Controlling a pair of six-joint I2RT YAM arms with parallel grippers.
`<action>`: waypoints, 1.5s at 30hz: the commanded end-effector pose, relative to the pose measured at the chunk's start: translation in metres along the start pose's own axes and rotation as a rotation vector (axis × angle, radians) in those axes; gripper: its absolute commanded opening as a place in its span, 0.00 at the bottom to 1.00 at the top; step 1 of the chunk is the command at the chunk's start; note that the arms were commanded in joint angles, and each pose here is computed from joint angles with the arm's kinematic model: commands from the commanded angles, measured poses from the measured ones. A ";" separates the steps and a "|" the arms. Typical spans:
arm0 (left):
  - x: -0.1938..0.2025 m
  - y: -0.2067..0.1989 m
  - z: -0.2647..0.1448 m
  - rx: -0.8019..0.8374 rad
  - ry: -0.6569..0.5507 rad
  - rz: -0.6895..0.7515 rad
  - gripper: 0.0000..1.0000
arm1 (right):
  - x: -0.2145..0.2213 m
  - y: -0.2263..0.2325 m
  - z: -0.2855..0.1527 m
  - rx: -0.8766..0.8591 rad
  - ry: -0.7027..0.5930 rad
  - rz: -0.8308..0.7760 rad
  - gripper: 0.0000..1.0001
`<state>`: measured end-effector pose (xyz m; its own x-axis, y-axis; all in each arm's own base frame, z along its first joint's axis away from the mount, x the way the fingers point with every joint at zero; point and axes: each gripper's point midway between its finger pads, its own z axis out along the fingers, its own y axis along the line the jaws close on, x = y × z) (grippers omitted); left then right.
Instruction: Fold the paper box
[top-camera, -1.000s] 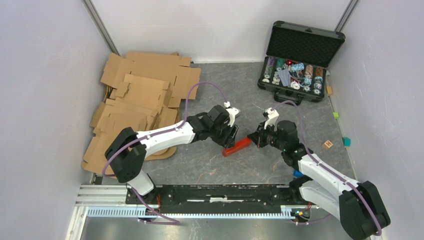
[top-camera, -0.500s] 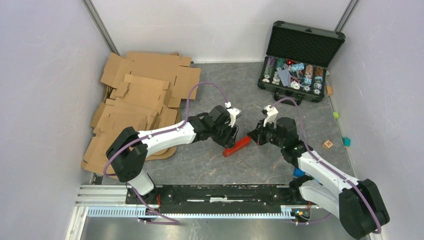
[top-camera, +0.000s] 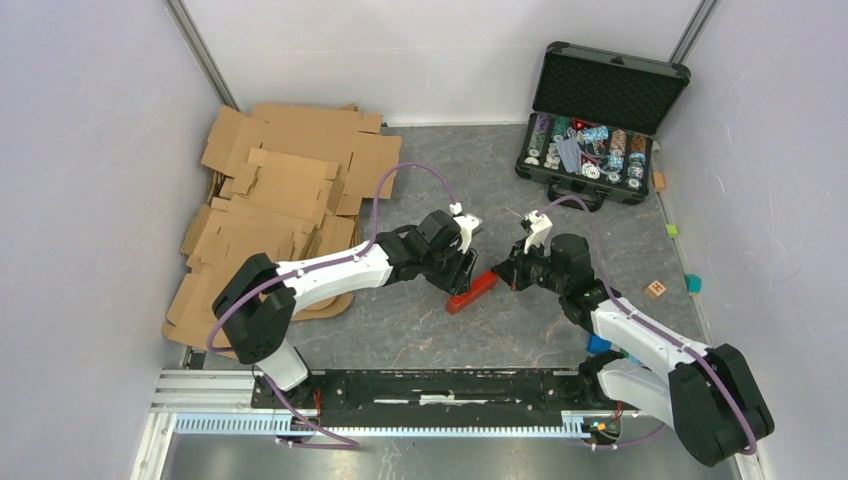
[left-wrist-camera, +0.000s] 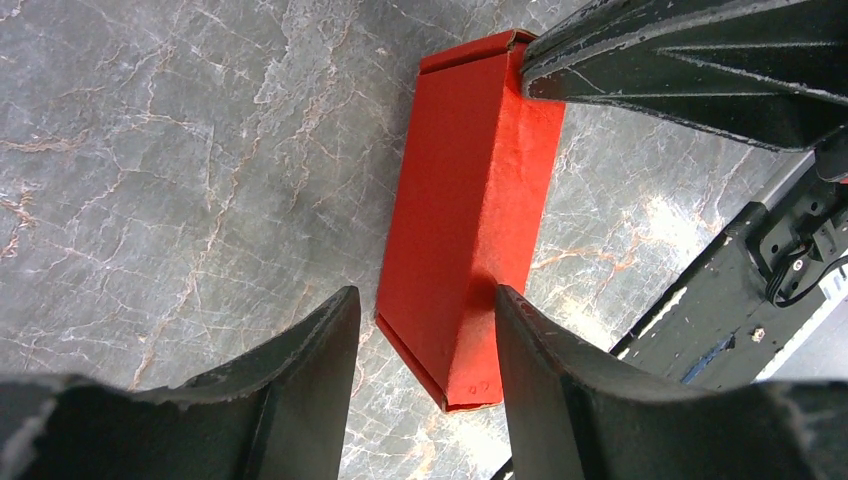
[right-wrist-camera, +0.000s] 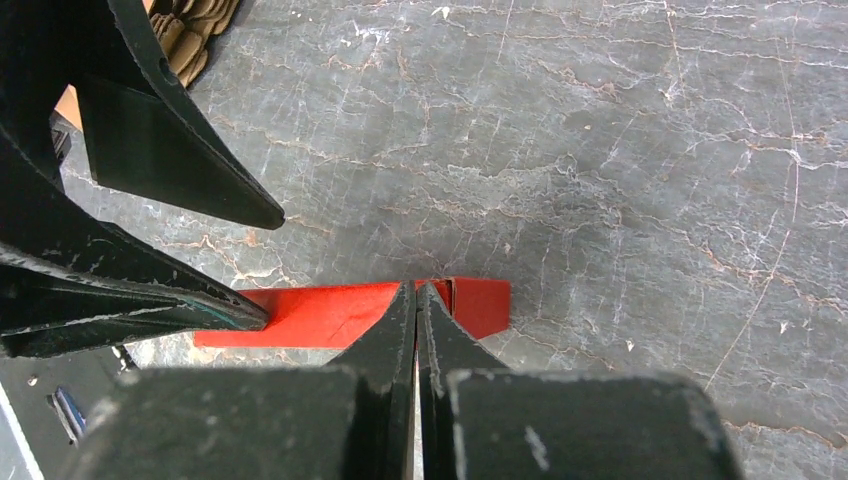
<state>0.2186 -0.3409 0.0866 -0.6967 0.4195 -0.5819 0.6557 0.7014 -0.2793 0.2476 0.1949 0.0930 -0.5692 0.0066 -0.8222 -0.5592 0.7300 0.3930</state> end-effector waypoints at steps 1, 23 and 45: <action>0.023 0.029 0.012 -0.126 0.077 0.024 0.58 | 0.027 -0.005 -0.003 0.020 0.100 0.022 0.00; 0.023 0.028 0.015 -0.116 0.083 0.021 0.58 | 0.012 -0.005 -0.003 0.035 0.108 -0.022 0.00; -0.005 -0.028 0.001 -0.111 -0.013 0.053 0.76 | -0.009 -0.021 -0.053 0.244 -0.023 -0.021 0.53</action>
<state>0.1888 -0.3623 0.0536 -0.6710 0.5373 -0.5109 0.6858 0.7116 -0.1523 0.2453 0.1406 0.1325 -0.4822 0.0180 -0.8759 -0.3978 0.8863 0.2372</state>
